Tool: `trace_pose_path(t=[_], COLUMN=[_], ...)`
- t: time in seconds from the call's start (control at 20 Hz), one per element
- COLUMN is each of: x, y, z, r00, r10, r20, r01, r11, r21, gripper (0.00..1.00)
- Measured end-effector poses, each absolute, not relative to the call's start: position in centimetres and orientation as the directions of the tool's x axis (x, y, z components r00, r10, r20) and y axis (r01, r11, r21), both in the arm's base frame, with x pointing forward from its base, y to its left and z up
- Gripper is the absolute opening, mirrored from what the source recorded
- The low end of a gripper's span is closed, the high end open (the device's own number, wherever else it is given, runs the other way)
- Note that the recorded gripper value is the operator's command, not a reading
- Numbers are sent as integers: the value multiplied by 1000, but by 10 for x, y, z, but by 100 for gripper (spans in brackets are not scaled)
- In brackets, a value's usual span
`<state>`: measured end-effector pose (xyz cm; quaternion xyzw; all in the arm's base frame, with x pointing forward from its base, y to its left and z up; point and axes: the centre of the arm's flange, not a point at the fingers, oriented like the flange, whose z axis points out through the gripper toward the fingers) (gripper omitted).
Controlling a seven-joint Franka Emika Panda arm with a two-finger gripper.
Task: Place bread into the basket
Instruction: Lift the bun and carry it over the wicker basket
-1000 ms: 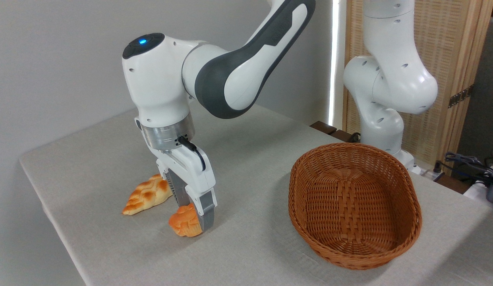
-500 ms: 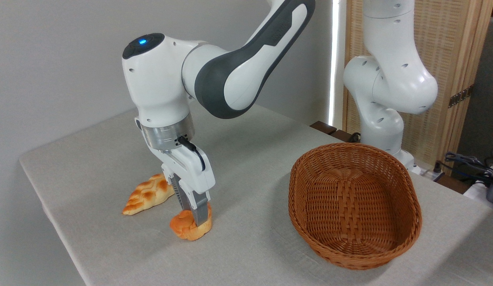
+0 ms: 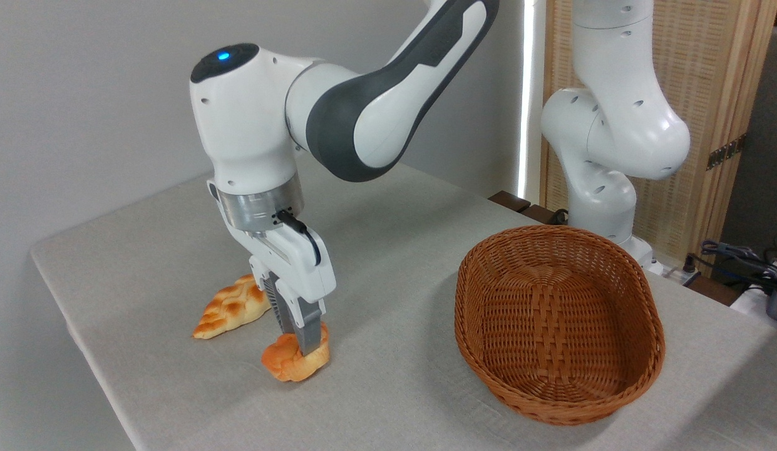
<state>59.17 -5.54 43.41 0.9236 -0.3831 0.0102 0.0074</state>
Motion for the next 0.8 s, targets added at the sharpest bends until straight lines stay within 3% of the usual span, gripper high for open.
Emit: trace_pose_path(t=[0.2, 0.35, 0.5, 0.65, 0.8], x=[597, 591, 570, 533, 497], y=[-55, -45, -29, 0, 30], z=[456, 477, 506, 537, 546], r00=[717, 716, 664, 556, 416], r10=[-693, -696, -748, -831, -909], r20=[69, 58, 23, -19, -17], r01=[-695, -698, -748, -822, -880], r11=[-719, -716, -662, -553, -408], r21=[5, 16, 52, 137, 244], gripper=[0, 0, 0, 0, 3])
